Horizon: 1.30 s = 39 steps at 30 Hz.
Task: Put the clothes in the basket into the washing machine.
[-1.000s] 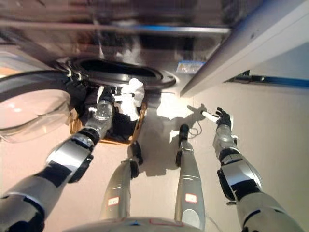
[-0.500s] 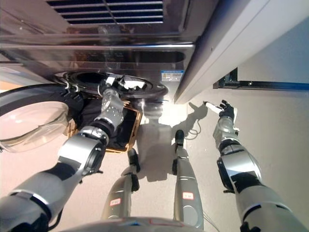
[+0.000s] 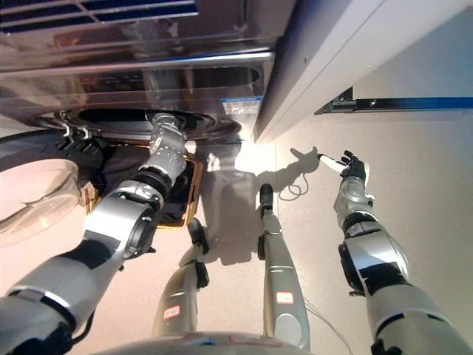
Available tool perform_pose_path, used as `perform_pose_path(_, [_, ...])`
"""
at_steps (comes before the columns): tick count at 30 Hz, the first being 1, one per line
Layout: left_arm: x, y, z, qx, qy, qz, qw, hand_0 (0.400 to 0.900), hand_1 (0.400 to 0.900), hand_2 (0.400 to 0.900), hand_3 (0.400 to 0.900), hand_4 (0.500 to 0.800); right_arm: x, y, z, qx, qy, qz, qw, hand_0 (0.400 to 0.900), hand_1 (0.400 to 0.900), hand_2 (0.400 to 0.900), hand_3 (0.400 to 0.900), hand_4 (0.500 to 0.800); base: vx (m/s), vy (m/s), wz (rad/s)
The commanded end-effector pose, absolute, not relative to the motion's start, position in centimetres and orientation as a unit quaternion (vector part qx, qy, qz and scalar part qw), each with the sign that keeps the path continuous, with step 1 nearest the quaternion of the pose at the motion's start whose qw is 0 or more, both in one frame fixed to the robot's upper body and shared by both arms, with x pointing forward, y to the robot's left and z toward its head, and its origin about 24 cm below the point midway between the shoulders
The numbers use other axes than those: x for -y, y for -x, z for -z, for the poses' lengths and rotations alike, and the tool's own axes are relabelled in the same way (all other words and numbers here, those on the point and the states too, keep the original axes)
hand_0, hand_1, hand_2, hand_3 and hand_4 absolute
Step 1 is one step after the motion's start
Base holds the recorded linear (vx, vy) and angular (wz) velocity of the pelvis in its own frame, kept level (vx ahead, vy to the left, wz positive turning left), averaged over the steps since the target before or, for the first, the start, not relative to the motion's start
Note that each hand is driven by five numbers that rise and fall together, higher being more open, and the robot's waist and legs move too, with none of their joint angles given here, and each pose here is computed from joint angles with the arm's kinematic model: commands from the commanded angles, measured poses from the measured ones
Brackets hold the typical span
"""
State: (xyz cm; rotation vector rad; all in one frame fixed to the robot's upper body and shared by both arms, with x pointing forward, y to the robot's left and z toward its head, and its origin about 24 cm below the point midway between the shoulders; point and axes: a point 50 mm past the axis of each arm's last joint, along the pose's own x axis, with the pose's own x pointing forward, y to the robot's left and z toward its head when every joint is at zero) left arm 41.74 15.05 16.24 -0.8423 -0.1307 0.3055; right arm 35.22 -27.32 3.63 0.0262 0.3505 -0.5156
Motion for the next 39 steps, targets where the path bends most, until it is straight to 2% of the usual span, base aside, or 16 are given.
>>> perform_pose_path(1, [-15.3,-41.9,-17.4,0.098,0.365,-0.137,0.916,0.900,0.900,0.900,0.900,0.800,30.3,-33.3,-2.8,-0.173,0.015,0.296,0.939,0.900,0.900,0.900,0.900,0.800,-0.003,-0.015,0.11])
perform_pose_path(8, [-17.5,-40.8,-13.1,0.047,0.311,-0.193,0.930,0.900,0.900,0.900,0.900,0.800,30.7,-32.4,-2.0,-0.181,0.020,0.305,0.935,0.900,0.900,0.900,0.900,0.800,-0.002,-0.011,0.10])
perform_pose_path(13, [-18.6,-37.5,-4.6,-0.073,0.231,-0.206,0.948,0.900,0.900,0.900,0.900,0.800,30.9,-30.2,0.7,-0.220,0.016,0.304,0.927,0.900,0.900,0.900,0.900,0.800,0.041,-0.012,0.13])
perform_pose_path(18, [-20.0,-30.9,4.4,-0.217,0.156,-0.216,0.939,0.900,0.900,0.900,0.900,0.800,30.8,-26.8,4.3,-0.267,-0.006,0.302,0.915,0.900,0.900,0.900,0.900,0.800,0.054,-0.004,0.21])
perform_pose_path(20, [-20.3,-28.4,6.7,-0.257,0.124,-0.203,0.937,0.900,0.900,0.900,0.900,0.800,30.4,-24.9,6.2,-0.294,-0.017,0.293,0.910,0.900,0.900,0.900,0.900,0.800,0.043,-0.004,0.15])
perform_pose_path(23, [-20.3,-24.3,10.0,-0.322,0.042,-0.148,0.934,0.900,0.900,0.900,0.900,0.800,30.0,-21.3,8.9,-0.330,-0.030,0.286,0.899,0.900,0.900,0.900,0.900,0.800,-0.002,-0.003,0.09])
perform_pose_path(26, [-20.5,-19.8,12.6,-0.390,-0.028,-0.094,0.916,0.900,0.900,0.900,0.900,0.800,29.4,-18.1,10.9,-0.365,-0.041,0.268,0.890,0.900,0.900,0.900,0.900,0.800,0.007,-0.005,0.07])
perform_pose_path(30, [-20.4,-14.5,15.0,-0.458,-0.058,-0.046,0.886,0.900,0.900,0.900,0.900,0.800,28.6,-13.3,13.2,-0.427,-0.036,0.240,0.871,0.900,0.900,0.900,0.900,0.800,0.047,0.006,0.04])
perform_pose_path(35, [-20.3,-10.0,16.4,-0.519,-0.077,-0.007,0.851,0.900,0.900,0.900,0.900,0.800,26.0,-7.7,15.7,-0.550,0.044,0.110,0.827,0.900,0.900,0.900,0.900,0.800,0.059,0.005,0.14])
perform_pose_path(39, [-20.7,-7.6,16.9,-0.562,-0.075,0.004,0.824,0.900,0.900,0.900,0.900,0.800,25.6,-5.7,16.2,-0.583,0.041,0.091,0.806,0.900,0.900,0.900,0.900,0.800,0.027,0.009,0.17])
